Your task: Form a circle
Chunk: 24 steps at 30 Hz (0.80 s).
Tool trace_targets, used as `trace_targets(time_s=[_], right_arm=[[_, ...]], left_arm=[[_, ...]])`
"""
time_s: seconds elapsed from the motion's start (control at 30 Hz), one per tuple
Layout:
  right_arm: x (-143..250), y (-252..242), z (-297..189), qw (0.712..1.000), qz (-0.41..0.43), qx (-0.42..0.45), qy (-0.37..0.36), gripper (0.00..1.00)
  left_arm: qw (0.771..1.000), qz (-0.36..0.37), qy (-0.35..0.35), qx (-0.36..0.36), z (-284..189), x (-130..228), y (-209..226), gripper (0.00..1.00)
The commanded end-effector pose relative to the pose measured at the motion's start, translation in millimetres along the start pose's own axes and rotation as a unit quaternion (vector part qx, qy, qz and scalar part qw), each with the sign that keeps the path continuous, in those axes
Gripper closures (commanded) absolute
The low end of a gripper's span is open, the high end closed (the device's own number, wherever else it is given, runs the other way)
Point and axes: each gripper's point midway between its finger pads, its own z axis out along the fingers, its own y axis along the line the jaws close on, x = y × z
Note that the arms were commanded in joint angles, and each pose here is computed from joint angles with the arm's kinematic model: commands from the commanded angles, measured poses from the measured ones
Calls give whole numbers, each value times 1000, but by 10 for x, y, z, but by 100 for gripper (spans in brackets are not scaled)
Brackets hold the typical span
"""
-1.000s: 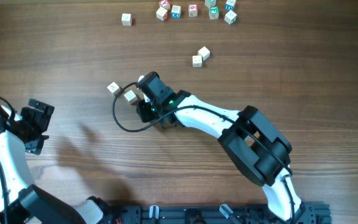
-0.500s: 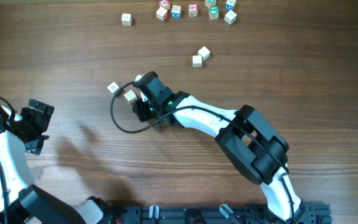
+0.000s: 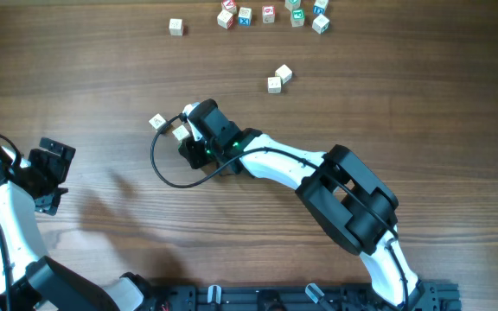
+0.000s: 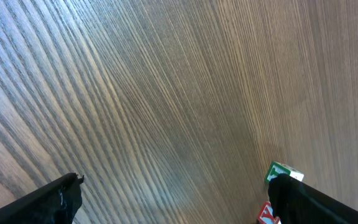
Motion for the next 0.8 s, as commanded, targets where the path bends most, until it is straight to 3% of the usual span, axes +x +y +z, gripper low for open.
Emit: trace_targets(time_s=[0.0, 0.77], right_arm=[[79, -23, 81, 1000, -12, 5, 6, 86], [-115, 58, 83, 999, -22, -11, -35, 86]], left_arm=[[1000, -6, 0, -9, 23, 0, 48, 0], [1000, -6, 1, -9, 23, 0, 48, 0]])
